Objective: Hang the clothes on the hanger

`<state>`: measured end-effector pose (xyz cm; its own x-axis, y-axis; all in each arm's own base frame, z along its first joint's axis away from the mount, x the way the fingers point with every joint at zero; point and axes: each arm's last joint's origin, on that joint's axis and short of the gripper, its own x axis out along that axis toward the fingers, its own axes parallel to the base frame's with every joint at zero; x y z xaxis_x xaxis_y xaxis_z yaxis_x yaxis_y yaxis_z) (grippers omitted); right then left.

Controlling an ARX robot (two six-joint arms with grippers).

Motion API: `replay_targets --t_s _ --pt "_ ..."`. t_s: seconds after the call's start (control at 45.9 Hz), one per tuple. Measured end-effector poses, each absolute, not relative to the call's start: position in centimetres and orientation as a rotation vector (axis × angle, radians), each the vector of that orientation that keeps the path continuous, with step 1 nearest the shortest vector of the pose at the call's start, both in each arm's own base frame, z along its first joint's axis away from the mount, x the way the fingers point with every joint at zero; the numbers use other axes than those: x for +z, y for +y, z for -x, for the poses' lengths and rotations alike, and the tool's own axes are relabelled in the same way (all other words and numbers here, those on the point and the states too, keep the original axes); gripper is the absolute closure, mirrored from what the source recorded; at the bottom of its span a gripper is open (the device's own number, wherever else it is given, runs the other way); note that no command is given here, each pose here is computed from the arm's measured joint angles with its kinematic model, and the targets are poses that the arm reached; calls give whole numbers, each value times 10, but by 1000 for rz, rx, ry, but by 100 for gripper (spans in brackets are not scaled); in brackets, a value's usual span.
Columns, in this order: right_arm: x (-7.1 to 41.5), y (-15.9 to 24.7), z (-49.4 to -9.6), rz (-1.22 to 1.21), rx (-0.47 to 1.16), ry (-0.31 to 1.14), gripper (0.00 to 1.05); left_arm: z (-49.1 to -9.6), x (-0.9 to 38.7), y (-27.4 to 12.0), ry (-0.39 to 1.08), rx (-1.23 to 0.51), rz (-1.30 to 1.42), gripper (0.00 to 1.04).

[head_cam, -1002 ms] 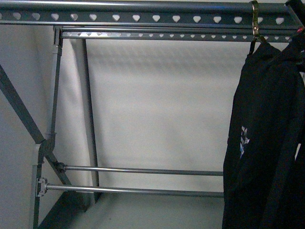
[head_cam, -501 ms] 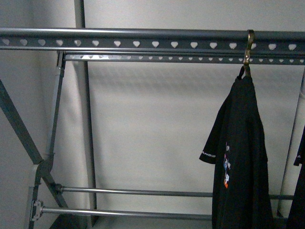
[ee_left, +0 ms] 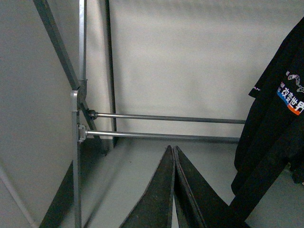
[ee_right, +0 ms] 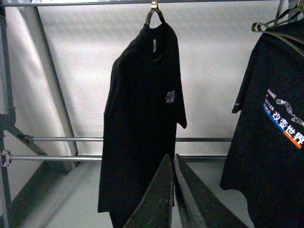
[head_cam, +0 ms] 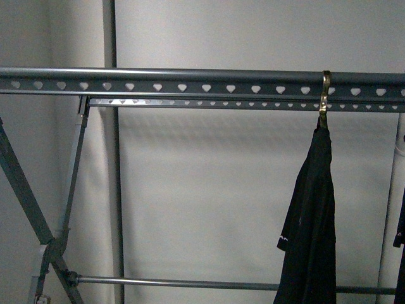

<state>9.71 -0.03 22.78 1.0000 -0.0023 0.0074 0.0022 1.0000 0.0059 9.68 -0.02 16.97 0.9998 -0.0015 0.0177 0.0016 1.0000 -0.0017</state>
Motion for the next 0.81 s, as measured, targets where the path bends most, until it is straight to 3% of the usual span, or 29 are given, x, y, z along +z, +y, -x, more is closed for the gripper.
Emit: replay_targets --t_s 0.806 --pt "178 0 -98 -3 -3 4 102 -97 170 0 -18 -2 2 101"
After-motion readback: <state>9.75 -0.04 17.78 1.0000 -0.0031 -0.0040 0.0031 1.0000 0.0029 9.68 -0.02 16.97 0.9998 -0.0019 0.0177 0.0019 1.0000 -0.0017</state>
